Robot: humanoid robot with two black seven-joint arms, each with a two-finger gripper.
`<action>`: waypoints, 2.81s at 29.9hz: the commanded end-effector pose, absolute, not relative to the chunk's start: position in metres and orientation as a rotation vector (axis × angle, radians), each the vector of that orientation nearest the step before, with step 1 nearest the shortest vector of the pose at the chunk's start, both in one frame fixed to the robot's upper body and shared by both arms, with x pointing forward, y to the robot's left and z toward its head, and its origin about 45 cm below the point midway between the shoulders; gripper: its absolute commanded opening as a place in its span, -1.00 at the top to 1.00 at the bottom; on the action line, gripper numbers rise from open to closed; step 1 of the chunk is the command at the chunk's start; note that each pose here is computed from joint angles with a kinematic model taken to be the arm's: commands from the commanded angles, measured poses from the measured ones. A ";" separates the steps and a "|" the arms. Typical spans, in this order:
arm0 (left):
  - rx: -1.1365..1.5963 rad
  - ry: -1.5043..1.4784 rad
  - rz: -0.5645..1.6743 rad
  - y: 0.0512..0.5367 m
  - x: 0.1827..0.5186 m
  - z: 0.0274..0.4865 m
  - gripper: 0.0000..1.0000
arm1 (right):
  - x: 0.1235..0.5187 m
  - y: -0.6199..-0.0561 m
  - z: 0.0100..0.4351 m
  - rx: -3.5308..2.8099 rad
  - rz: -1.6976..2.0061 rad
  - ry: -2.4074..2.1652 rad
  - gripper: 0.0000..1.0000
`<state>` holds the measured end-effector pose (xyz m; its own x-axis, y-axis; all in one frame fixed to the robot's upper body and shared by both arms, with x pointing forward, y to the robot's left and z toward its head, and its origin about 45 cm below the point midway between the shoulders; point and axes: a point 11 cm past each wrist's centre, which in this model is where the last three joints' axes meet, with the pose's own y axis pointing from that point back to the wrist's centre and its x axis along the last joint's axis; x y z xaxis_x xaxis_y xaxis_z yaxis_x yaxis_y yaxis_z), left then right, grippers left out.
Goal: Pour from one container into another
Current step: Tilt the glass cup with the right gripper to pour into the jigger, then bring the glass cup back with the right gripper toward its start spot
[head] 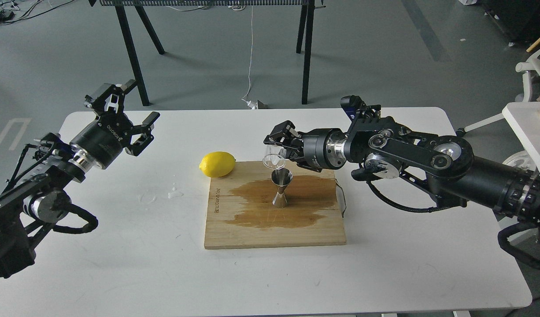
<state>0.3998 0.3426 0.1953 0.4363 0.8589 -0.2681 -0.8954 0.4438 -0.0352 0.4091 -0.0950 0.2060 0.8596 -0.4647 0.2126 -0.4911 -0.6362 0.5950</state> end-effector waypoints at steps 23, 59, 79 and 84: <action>-0.182 0.223 1.100 0.343 0.400 0.196 -0.80 | 0.408 -0.094 0.211 2.288 0.167 -0.598 0.18; -0.179 0.221 1.102 0.344 0.400 0.196 -0.80 | 0.408 -0.113 0.213 2.475 -0.249 -0.801 0.18; -0.172 0.223 1.098 0.343 0.399 0.193 -0.80 | 0.358 -0.325 0.163 2.739 -1.800 -1.883 0.18; -0.168 0.223 1.100 0.344 0.399 0.192 -0.80 | 0.339 -0.358 0.129 2.520 -1.987 -2.162 0.18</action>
<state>0.3987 0.3433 0.1928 0.4358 0.8605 -0.2636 -0.8951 0.4451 -0.0267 0.3499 -0.3405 0.1475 0.0742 -0.3288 -0.9415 -0.9586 -0.2837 0.0236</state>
